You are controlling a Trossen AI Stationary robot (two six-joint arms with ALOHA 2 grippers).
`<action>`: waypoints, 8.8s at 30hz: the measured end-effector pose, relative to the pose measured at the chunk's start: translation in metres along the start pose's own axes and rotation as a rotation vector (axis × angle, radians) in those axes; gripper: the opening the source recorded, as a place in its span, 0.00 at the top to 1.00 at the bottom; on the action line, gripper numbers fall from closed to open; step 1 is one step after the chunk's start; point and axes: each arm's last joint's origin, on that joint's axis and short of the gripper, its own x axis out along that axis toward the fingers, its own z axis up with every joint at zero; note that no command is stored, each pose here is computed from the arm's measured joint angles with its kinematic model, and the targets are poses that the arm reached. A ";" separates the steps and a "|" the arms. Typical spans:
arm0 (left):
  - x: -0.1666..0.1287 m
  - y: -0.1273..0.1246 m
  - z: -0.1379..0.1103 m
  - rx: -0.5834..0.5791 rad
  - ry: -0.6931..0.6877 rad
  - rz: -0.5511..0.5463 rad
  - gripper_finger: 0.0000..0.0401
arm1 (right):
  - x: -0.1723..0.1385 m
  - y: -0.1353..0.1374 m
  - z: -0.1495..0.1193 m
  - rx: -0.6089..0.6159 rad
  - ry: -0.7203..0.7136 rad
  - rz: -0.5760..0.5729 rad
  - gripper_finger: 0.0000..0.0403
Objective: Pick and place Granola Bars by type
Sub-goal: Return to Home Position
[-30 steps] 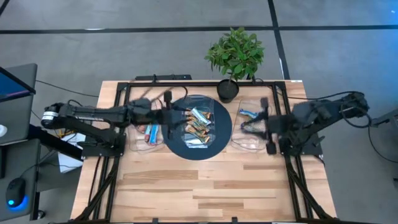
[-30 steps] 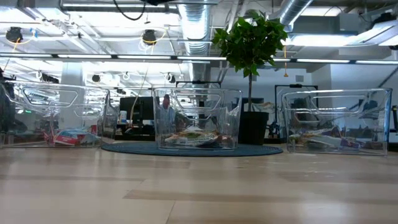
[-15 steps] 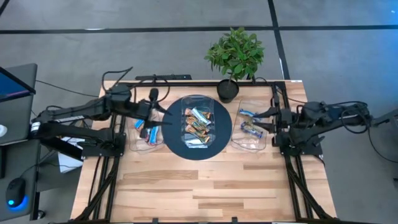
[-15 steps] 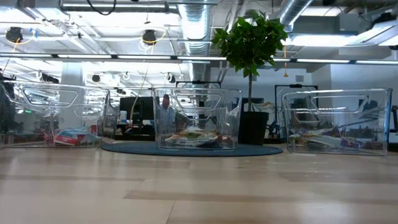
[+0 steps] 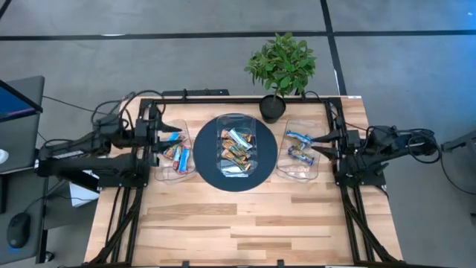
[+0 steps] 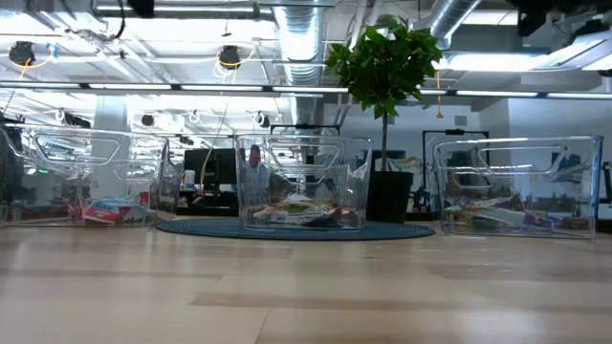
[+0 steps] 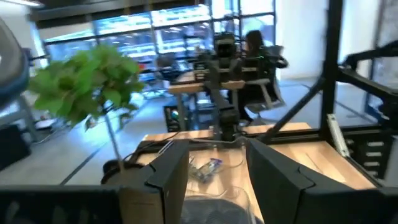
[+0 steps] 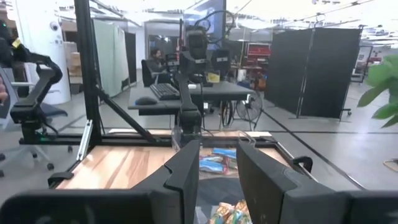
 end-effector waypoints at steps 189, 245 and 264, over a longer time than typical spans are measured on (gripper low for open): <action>-0.027 -0.022 -0.159 0.010 0.043 0.073 0.61 | 0.007 0.008 -0.127 -0.091 0.035 0.098 0.75; -0.027 -0.022 -0.159 0.014 0.044 0.074 0.61 | 0.007 0.008 -0.128 -0.091 0.037 0.098 0.75; -0.027 -0.022 -0.159 0.013 0.043 0.073 0.61 | 0.007 0.008 -0.128 -0.091 0.037 0.098 0.75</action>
